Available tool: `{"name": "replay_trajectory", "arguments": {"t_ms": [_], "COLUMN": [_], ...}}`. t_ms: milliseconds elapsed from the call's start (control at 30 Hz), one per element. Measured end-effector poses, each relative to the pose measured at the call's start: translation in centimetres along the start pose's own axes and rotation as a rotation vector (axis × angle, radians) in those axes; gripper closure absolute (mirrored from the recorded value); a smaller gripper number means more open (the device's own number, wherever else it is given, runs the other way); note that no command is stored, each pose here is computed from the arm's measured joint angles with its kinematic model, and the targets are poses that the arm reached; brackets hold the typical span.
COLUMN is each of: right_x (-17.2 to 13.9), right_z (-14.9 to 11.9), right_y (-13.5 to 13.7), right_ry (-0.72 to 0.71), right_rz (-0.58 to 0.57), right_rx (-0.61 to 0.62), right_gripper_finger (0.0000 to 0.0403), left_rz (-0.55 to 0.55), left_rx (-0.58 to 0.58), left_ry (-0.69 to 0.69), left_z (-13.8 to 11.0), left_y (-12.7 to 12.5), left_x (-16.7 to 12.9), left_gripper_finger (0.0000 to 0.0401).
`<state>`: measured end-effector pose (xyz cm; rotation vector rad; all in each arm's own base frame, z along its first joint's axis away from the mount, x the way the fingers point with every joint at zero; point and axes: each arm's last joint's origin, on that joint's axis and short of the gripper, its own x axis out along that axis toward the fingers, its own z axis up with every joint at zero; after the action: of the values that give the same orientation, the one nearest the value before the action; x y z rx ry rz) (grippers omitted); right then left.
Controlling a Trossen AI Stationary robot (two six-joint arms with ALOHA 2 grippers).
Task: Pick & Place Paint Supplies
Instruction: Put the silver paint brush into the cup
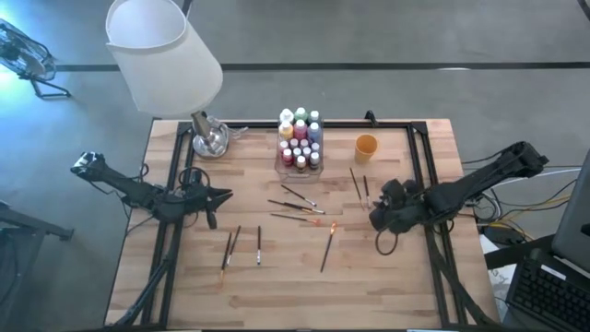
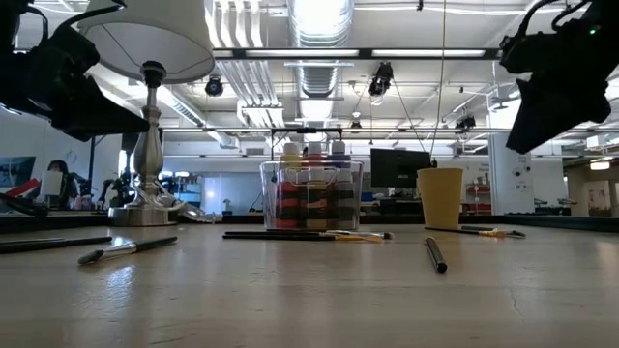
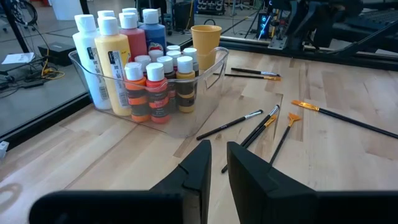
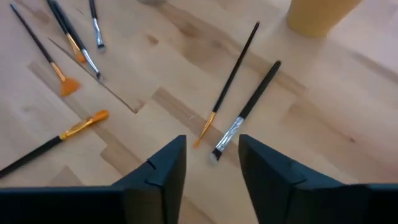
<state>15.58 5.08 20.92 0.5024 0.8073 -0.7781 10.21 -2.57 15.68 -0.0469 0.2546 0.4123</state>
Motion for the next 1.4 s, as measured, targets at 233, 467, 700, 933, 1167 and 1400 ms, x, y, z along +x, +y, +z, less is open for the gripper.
{"name": "replay_trajectory", "arguments": {"t_ms": [233,467,700,933,1167,1400], "right_x": [2.6,4.9,7.0,8.2,8.3,8.7], "right_z": [-1.2,-3.1,-4.9,-5.7,-5.9,-6.2], "right_y": [2.1,3.0,3.5,3.7,3.1,2.1], "right_ry": [0.040,0.061,0.065,0.064,0.044,0.011], "right_rz": [-0.060,-0.175,-0.264,-0.278,-0.269,-0.275], "right_rx": [0.016,0.079,0.086,0.085,0.112,0.139], "right_gripper_finger": [0.0218,0.0206,0.0203,0.0218,0.0225,0.0216], "left_rz": [0.000,0.000,0.001,0.001,0.001,0.001], "left_rx": [0.000,0.001,0.003,0.005,0.005,0.005], "left_ry": [0.000,0.001,0.003,0.004,0.004,0.004], "left_z": [0.0,0.0,0.0,0.0,0.0,0.0], "left_y": [0.0,0.0,0.0,0.0,0.0,0.0], "left_x": [0.0,0.0,0.0,0.0,0.0,0.0], "left_gripper_finger": [0.0345,0.0345,0.0344,0.0343,0.0345,0.0346]}}
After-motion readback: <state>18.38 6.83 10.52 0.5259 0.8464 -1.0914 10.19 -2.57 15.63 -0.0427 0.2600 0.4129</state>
